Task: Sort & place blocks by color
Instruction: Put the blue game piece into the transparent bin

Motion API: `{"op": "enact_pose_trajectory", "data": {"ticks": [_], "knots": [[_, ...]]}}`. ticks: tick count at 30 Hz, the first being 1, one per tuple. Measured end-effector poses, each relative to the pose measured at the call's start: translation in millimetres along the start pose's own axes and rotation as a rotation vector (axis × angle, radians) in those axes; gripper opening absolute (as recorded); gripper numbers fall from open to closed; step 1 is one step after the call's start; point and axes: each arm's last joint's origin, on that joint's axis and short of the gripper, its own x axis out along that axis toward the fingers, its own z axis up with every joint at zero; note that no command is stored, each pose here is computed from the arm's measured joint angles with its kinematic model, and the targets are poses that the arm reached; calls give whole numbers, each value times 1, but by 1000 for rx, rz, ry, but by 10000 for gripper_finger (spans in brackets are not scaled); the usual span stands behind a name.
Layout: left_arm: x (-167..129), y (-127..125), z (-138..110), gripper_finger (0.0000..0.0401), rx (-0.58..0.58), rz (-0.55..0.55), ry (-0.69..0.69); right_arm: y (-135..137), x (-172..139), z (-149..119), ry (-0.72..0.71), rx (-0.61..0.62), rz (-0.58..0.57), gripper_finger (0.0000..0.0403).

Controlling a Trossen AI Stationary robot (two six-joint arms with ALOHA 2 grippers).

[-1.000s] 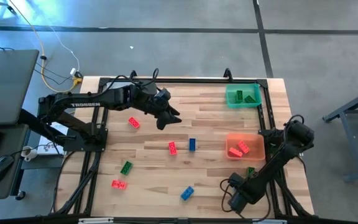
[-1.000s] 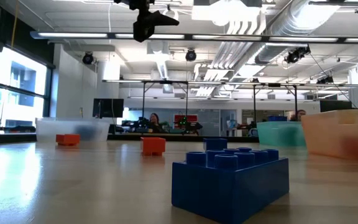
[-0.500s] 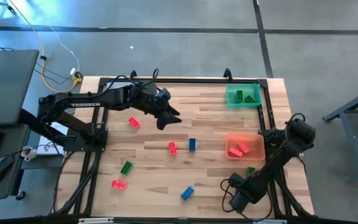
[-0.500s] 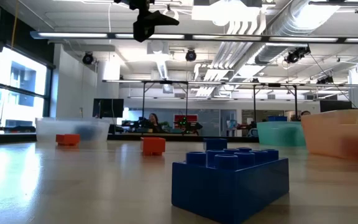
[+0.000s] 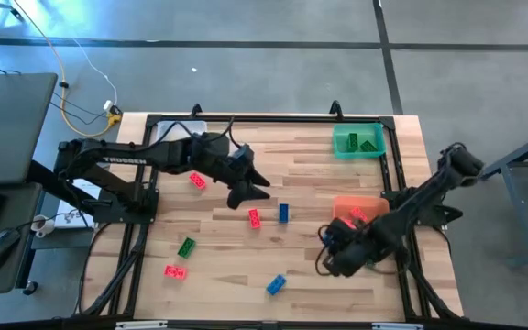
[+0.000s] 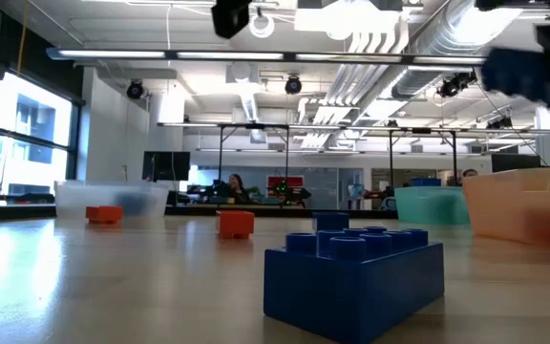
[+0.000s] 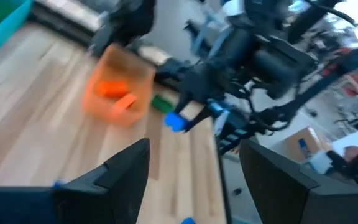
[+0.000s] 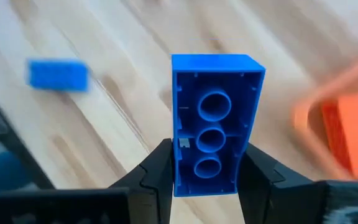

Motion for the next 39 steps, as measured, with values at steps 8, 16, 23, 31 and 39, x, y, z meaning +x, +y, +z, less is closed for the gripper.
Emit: {"op": "enact_pose_trajectory", "data": {"ticks": [8, 16, 23, 31, 39], "knots": [[5, -35, 2, 234, 88, -173, -124, 0, -27, 36, -239, -54, 189, 106], [5, -50, 3, 234, 120, -249, -185, 20, -50, 66, -489, -179, 464, 106], [5, -48, 4, 234, 72, -190, -215, 31, -67, 83, -654, -245, 646, 106], [5, -48, 4, 234, 64, -183, -220, 30, -72, 97, -758, -266, 656, 106], [5, -48, 5, 235, 100, -158, -237, 21, -69, 113, -797, -261, 603, 106]]}}
